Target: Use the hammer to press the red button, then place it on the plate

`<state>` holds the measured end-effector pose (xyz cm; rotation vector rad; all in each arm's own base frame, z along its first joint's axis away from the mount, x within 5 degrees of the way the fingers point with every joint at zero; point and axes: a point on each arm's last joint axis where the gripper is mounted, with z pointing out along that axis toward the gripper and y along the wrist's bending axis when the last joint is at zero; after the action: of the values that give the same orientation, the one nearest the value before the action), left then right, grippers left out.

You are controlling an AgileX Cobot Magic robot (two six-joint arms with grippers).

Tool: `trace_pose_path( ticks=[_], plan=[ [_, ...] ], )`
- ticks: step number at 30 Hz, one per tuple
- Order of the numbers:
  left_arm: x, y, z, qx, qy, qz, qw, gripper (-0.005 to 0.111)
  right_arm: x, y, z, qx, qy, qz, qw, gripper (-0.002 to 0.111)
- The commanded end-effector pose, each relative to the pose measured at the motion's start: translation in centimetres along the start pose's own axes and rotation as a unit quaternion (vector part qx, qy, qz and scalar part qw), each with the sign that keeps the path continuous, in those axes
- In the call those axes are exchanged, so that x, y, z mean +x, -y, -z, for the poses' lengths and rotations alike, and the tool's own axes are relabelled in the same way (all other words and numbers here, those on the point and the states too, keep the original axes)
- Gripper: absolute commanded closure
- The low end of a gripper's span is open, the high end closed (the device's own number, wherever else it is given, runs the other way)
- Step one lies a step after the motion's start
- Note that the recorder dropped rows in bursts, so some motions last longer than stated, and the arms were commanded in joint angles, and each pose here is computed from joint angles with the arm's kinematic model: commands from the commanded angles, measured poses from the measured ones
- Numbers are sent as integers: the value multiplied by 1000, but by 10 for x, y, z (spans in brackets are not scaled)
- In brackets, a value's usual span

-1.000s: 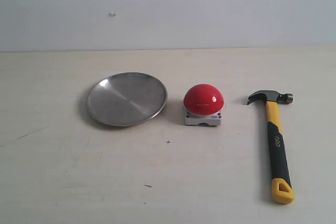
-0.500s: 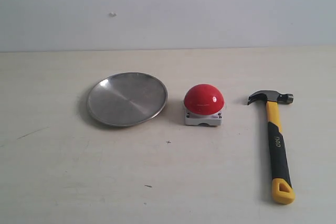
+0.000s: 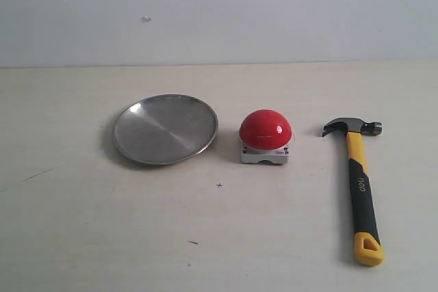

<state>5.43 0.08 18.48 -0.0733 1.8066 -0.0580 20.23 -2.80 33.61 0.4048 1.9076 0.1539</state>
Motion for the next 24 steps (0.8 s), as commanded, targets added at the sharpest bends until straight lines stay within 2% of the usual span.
trace_pose_path(
  ticks=[1,3,5,10,14,16,17,21,24],
  plan=[
    [0,0,0,-1,3,4,1000,107,25,11,-90,43,-349,61,934,108],
    [0,0,0,-1,3,4,1000,107,36,16,-122,54,-441,57,894,108],
    [0,0,0,-1,3,4,1000,107,50,21,-148,58,-465,37,882,108],
    [0,0,0,-1,3,4,1000,107,63,25,-182,56,-481,28,874,104],
    [0,0,0,-1,3,4,1000,107,69,3,-210,38,-489,64,869,80],
    [0,0,0,-1,3,4,1000,107,71,-10,-224,56,-482,76,871,67],
    [0,0,0,-1,3,4,1000,107,74,-13,-230,70,-484,80,869,65],
    [0,0,0,-1,3,4,1000,107,98,-8,-256,116,-539,80,830,63],
    [0,0,0,-1,3,4,1000,107,111,-3,-266,128,-540,76,829,63]
  ],
)
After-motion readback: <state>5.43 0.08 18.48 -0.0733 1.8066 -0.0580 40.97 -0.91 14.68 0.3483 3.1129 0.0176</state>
